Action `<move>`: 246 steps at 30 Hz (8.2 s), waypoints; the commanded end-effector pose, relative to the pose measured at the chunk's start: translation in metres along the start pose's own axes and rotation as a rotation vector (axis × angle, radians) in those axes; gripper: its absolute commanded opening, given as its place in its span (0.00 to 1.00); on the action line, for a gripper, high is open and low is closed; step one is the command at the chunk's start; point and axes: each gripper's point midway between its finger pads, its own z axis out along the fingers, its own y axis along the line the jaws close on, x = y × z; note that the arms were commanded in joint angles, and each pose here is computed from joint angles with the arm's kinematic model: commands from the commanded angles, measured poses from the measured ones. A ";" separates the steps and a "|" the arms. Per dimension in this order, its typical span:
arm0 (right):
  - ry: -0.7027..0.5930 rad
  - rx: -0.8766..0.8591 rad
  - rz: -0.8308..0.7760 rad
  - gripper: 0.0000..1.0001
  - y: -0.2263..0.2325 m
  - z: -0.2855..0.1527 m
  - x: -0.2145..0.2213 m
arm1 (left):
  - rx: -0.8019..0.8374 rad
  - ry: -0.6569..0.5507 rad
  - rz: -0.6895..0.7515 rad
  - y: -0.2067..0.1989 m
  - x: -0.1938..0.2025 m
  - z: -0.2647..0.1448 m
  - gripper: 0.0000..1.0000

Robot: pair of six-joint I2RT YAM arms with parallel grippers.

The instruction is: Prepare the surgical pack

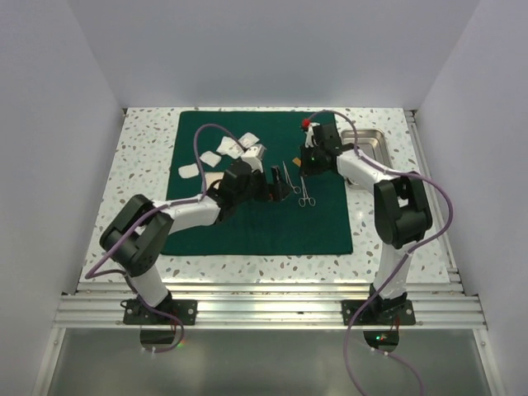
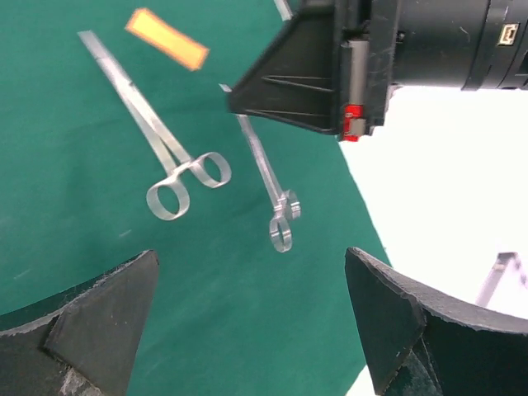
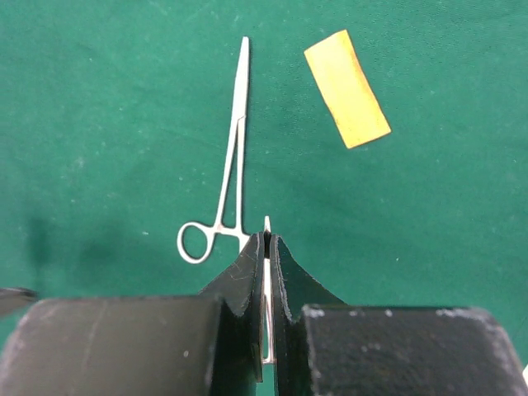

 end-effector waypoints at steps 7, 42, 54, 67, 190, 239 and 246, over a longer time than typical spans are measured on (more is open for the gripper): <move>-0.209 0.029 0.108 0.00 -0.050 -0.066 -0.072 | 0.102 -0.085 -0.005 -0.042 -0.033 0.001 0.98; 0.046 0.499 -0.044 0.00 -0.216 -0.029 -0.076 | -0.039 -0.105 0.171 0.009 0.004 -0.061 0.99; 0.045 0.511 0.034 0.17 -0.228 -0.030 -0.074 | -0.053 -0.095 0.174 0.014 0.007 -0.059 0.99; -0.145 0.231 0.098 0.25 -0.157 -0.068 -0.108 | -0.064 -0.112 0.193 0.014 0.002 -0.063 0.99; 0.222 -0.258 0.372 0.42 0.036 0.004 0.103 | -0.295 0.396 -0.052 0.067 0.079 0.057 0.45; 0.205 -0.175 0.386 0.45 0.029 -0.012 0.112 | -0.280 0.360 -0.033 0.051 0.060 0.035 0.39; 0.223 -0.159 0.384 0.46 0.034 -0.010 0.121 | -0.385 0.377 0.030 0.067 0.058 0.006 0.43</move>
